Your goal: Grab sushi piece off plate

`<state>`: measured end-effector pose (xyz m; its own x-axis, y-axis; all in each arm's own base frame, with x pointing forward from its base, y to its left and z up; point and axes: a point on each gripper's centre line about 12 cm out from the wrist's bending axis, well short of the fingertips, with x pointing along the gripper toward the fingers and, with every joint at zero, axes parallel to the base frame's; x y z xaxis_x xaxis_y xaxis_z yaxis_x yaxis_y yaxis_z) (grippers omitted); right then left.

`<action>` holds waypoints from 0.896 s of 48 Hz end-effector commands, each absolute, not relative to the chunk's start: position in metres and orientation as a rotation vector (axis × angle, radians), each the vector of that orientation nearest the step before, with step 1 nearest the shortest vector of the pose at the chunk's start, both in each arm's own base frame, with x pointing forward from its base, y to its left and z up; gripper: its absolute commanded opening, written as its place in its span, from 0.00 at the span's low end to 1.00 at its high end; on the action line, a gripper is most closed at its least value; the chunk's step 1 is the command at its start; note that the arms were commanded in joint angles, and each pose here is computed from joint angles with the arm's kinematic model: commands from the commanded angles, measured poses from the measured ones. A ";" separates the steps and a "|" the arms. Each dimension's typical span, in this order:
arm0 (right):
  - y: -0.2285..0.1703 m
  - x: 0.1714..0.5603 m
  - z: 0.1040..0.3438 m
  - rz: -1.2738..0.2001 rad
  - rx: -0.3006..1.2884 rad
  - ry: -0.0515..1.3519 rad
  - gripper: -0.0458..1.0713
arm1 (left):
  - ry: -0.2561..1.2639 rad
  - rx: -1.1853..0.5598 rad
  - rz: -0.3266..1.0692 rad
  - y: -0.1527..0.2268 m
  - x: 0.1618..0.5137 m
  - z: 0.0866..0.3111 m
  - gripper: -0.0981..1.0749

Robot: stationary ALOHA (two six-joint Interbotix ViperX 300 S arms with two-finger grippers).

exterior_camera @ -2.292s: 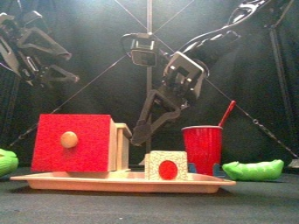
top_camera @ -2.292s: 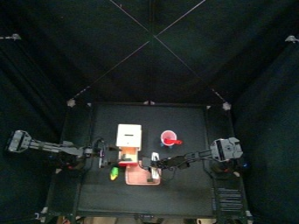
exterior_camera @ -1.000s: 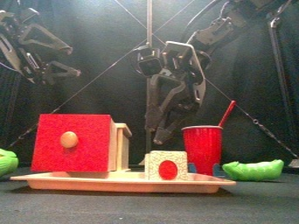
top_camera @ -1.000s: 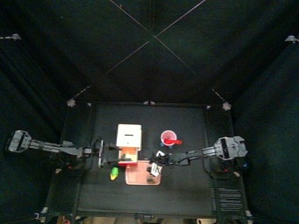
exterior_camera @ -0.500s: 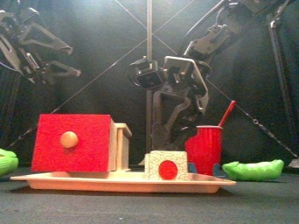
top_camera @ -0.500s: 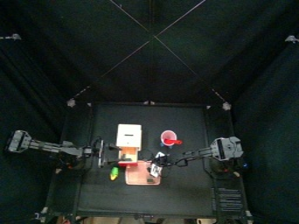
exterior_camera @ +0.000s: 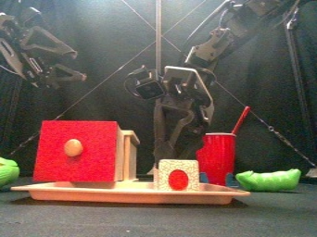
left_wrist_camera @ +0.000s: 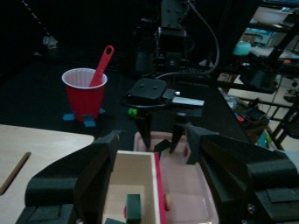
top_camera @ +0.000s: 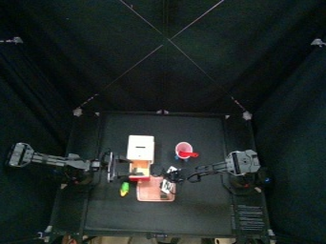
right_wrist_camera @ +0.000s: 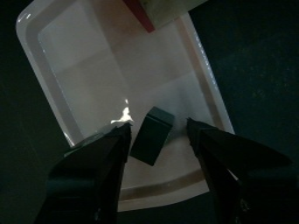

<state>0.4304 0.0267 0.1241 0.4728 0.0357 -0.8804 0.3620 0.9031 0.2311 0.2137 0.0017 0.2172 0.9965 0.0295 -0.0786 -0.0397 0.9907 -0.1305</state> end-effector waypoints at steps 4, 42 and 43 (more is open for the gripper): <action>0.027 0.436 0.139 -0.194 0.416 1.027 0.79 | 0.058 -0.137 0.036 0.002 0.216 0.222 0.90; 0.024 0.436 0.176 -0.158 0.345 0.907 0.52 | 0.059 -0.147 0.032 0.001 0.215 0.222 0.90; 0.023 0.436 0.176 -0.158 0.343 0.903 0.52 | 0.060 -0.146 0.033 0.001 0.216 0.221 0.90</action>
<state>0.4324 0.0234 0.1514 0.5464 0.0066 -0.8375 0.2984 0.9328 0.2021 0.2136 0.0008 0.2163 0.9963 0.0264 -0.0819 -0.0379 0.9890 -0.1429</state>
